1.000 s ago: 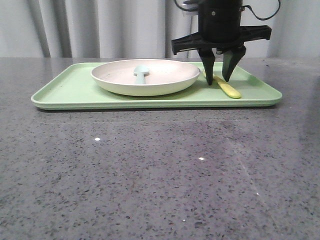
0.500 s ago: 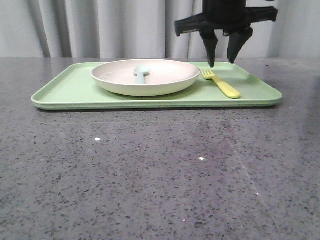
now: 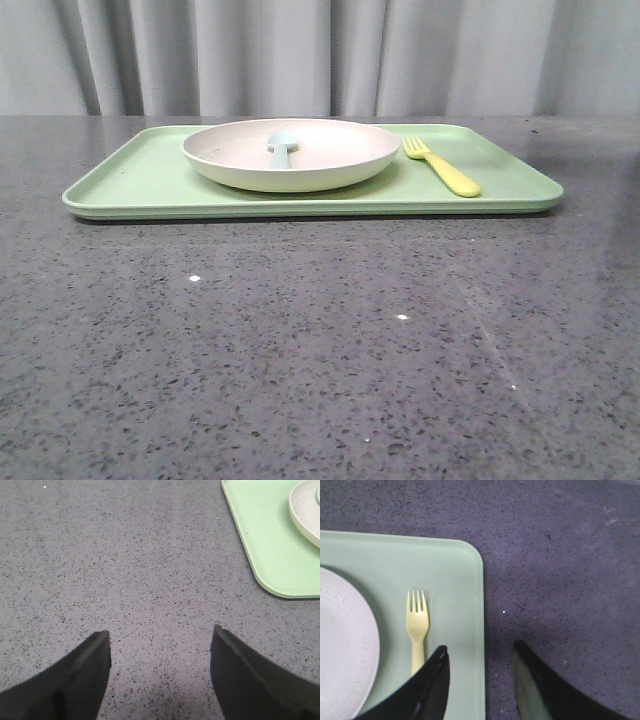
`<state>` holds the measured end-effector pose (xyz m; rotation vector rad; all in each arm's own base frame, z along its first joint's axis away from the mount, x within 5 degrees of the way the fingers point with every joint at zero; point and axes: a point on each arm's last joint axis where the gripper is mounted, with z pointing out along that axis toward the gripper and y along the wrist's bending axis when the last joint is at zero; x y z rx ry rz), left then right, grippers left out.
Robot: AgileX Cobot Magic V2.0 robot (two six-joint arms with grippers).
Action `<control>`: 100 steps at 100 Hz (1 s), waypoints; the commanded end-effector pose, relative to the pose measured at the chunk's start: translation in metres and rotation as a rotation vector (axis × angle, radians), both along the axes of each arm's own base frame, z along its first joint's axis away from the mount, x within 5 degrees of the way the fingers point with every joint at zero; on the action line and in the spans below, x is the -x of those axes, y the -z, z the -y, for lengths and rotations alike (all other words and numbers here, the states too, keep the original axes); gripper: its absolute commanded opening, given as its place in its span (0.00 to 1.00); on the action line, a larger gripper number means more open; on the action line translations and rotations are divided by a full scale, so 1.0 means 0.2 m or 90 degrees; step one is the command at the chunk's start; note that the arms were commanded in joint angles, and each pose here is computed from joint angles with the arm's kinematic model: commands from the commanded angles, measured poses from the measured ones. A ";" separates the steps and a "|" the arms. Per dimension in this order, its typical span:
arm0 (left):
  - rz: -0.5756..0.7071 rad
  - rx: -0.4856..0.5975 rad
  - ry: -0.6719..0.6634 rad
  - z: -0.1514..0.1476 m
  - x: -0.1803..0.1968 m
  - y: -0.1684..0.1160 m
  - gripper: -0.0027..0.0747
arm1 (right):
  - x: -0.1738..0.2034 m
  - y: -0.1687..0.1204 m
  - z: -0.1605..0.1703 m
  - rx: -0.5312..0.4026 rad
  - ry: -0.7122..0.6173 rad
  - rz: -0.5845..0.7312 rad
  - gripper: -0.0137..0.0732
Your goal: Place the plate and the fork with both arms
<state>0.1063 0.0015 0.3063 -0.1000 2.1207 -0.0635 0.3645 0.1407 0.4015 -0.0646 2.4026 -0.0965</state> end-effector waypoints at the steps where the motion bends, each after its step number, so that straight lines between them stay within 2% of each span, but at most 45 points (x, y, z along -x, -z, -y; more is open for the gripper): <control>1: 0.070 0.008 -0.008 0.00 -0.02 -0.08 0.59 | 0.11 -0.19 0.08 0.003 -0.013 0.094 0.52; 20: 0.070 0.008 -0.008 0.00 -0.02 -0.08 0.59 | 0.22 -0.17 0.19 0.006 -0.008 0.111 0.49; 42: 0.070 0.008 -0.008 0.00 -0.02 -0.08 0.59 | 0.35 -0.07 0.46 0.020 0.063 0.092 0.49; 58: 0.070 0.008 -0.008 0.00 -0.02 -0.08 0.59 | 0.51 -0.03 0.61 0.017 0.101 0.110 0.49; 100: 0.070 0.008 -0.008 0.00 -0.02 -0.08 0.59 | 0.96 0.16 0.69 -0.009 0.084 0.155 0.49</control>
